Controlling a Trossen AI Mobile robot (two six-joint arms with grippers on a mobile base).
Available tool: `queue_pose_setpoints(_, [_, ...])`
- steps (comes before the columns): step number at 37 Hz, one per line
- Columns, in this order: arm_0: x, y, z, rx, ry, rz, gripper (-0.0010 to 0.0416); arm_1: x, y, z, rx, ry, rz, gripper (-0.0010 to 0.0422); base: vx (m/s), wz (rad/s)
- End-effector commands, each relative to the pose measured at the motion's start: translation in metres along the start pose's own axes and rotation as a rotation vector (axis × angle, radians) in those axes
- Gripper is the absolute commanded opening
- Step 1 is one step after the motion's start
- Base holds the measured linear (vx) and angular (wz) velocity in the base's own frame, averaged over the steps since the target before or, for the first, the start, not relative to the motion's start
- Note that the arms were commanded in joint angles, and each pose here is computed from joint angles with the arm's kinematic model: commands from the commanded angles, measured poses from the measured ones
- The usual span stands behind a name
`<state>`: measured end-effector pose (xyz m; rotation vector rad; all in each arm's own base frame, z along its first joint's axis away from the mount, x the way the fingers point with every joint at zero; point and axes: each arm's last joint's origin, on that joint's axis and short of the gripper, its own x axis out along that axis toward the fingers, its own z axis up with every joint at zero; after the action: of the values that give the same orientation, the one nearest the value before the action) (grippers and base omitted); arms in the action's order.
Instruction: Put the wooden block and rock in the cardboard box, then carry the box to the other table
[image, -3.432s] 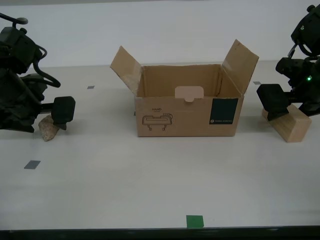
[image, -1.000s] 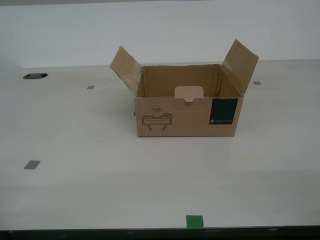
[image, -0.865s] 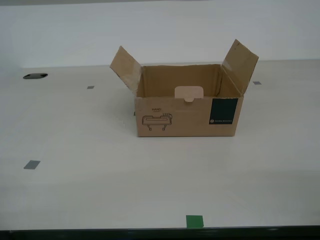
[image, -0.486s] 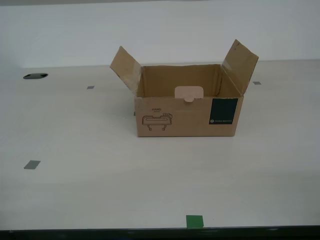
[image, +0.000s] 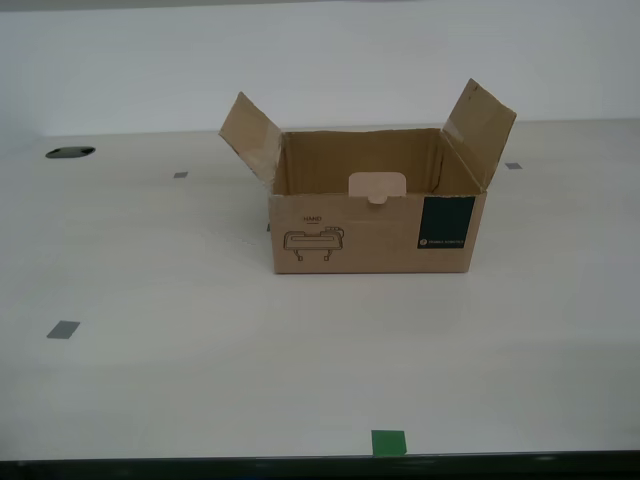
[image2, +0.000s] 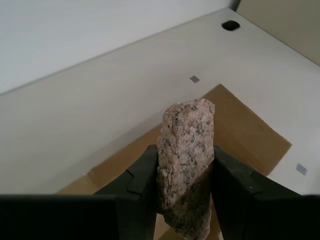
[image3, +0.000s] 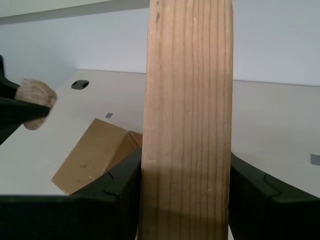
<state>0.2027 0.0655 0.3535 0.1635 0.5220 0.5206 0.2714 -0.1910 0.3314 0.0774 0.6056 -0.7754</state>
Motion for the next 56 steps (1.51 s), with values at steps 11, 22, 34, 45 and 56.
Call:
queue_pose_setpoints(11, [0.032, -0.011, -0.034, 0.057, -0.014, 0.045, -0.0001, 0.043, -0.002, -0.013, 0.026, 0.055, -0.069, 0.0, 0.0, 0.0])
queue_pose_setpoints(22, [0.058, -0.015, -0.056, 0.06, 0.039, 0.063, -0.0001, 0.051, -0.004, -0.014, 0.101, 0.027, -0.077, -0.0001, 0.0, 0.0])
queue_pose_setpoints(34, [0.072, -0.004, -0.067, 0.024, 0.032, 0.126, -0.0001, 0.06, -0.004, -0.034, 0.13, 0.002, -0.085, -0.0001, 0.0, 0.0])
queue_pose_setpoints(45, [0.086, -0.003, -0.068, 0.006, 0.004, 0.145, -0.0001, 0.068, -0.002, -0.053, 0.12, -0.053, -0.111, 0.0, 0.0, 0.0])
queue_pose_setpoints(56, [0.1, -0.002, -0.077, 0.01, 0.05, 0.16, 0.0, 0.069, -0.003, -0.054, 0.099, -0.078, -0.124, 0.0, 0.0, 0.0])
